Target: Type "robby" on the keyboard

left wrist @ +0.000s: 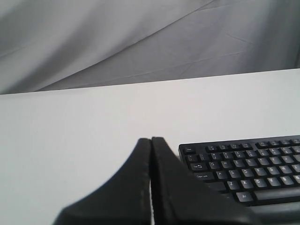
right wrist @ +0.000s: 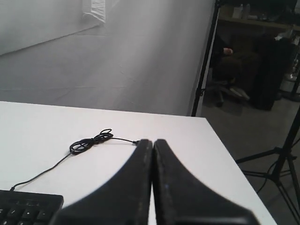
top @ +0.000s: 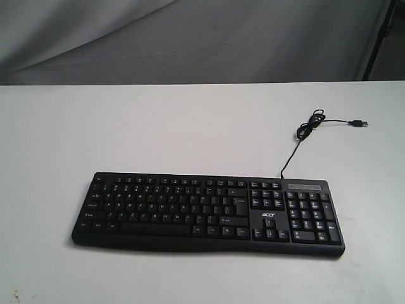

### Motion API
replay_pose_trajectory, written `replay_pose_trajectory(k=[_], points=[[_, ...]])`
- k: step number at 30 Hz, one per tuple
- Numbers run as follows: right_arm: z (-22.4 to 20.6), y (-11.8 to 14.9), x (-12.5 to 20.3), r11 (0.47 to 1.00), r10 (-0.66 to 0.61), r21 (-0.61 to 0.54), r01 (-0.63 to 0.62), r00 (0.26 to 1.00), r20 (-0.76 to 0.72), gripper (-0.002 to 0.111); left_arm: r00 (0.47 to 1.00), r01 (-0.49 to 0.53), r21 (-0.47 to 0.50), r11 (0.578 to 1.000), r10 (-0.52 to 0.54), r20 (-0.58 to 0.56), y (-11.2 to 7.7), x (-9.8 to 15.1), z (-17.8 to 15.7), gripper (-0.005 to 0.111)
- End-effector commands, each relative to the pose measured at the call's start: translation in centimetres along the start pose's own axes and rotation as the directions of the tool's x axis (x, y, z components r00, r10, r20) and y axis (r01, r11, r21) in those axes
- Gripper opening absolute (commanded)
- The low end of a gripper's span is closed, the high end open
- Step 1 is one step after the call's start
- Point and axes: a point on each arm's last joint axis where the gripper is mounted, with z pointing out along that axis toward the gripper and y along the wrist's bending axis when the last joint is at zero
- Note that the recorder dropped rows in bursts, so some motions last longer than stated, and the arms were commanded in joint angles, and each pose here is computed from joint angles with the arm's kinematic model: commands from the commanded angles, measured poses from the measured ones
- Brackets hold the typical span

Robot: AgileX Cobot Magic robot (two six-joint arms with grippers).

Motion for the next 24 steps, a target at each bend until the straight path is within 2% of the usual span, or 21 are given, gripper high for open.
replay_pose_trajectory(k=[1, 8, 24], points=[[-0.32, 0.01, 0.35, 0.998, -0.059, 0.004, 0.059, 0.998, -0.016, 0.0, 1.0, -0.003, 0.005, 1.0, 0.003, 0.007, -0.03, 0.06, 0.01, 0.0], [-0.39, 0.21, 1.32, 0.998, -0.059, -0.025, 0.057, 0.991, -0.122, 0.0, 1.0, -0.003, 0.005, 1.0, 0.003, 0.007, -0.03, 0.06, 0.01, 0.0], [-0.39, 0.21, 1.32, 0.998, -0.059, -0.025, 0.057, 0.991, -0.122, 0.0, 1.0, -0.003, 0.005, 1.0, 0.003, 0.007, -0.03, 0.06, 0.01, 0.0]])
